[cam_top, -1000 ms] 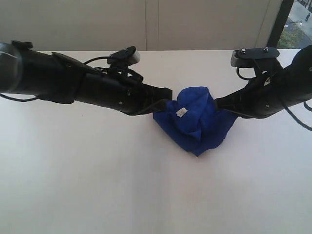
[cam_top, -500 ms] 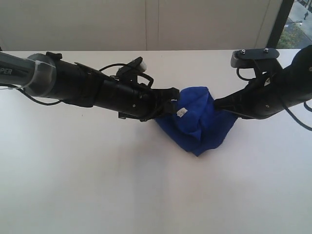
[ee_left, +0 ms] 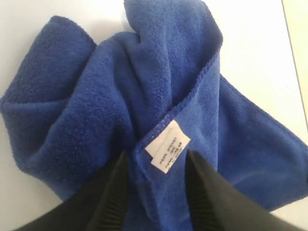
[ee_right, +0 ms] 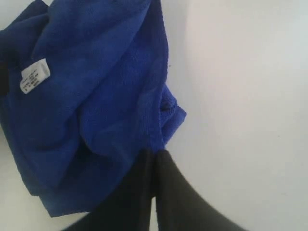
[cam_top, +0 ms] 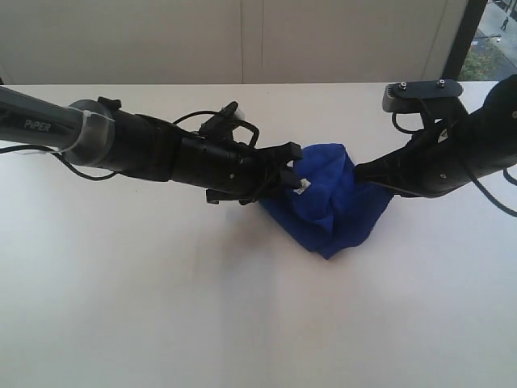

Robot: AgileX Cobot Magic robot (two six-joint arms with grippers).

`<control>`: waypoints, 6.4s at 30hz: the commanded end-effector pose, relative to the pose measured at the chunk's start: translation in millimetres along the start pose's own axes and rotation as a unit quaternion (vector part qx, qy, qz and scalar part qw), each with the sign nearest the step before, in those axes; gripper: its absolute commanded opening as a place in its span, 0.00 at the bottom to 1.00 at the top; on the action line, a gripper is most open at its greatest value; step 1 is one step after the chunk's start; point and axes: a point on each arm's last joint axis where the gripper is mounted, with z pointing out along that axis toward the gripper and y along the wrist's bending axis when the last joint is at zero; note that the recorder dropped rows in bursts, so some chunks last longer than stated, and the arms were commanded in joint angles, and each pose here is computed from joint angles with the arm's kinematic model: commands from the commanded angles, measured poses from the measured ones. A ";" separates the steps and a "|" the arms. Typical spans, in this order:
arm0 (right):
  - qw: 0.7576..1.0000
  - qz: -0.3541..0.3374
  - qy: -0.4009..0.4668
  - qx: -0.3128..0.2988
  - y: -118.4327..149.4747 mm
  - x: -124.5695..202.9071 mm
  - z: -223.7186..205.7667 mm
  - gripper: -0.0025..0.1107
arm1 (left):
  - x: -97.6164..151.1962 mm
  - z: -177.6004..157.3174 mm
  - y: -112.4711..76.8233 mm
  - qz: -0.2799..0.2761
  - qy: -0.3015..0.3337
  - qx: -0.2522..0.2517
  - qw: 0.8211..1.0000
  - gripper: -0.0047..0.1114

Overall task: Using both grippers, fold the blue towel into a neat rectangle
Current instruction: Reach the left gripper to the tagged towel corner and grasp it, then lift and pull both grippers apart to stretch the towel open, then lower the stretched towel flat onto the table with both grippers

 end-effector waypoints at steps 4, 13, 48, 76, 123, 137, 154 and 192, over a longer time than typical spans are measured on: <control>1.000 -0.001 -0.004 0.000 0.2 -0.9 -0.4 0.02 | 1.8 -0.1 -6.2 0.026 0.007 0.014 1.000 0.17; 1.000 -0.001 -0.008 0.001 0.2 -1.6 -0.4 0.02 | 1.8 -0.1 -5.9 0.050 0.007 0.012 0.999 0.04; 0.983 -0.134 -0.120 0.044 0.0 -14.1 -97.1 0.02 | -49.7 -249.7 -58.2 0.401 0.023 -0.117 0.908 0.04; 0.943 -0.134 -0.254 0.168 -16.3 29.7 -241.0 0.02 | 25.4 -396.2 -118.3 0.486 -0.071 -0.219 0.843 0.04; 0.957 -0.122 -0.102 0.242 -47.5 -21.2 -36.0 0.02 | -6.7 -229.4 103.8 0.353 -0.123 -0.364 0.853 0.04; 0.965 -0.083 -0.068 0.239 -92.7 -42.2 25.4 0.02 | -45.1 -191.7 132.1 0.362 -0.149 -0.368 0.843 0.04; 0.958 -0.117 -0.024 0.261 -113.6 -60.5 109.2 0.02 | -77.9 -163.4 178.7 0.314 -0.155 -0.385 0.854 0.04; 0.964 -0.063 -0.046 0.253 -126.5 -65.4 111.7 0.39 | -89.6 -152.9 186.2 0.313 -0.155 -0.385 0.855 0.55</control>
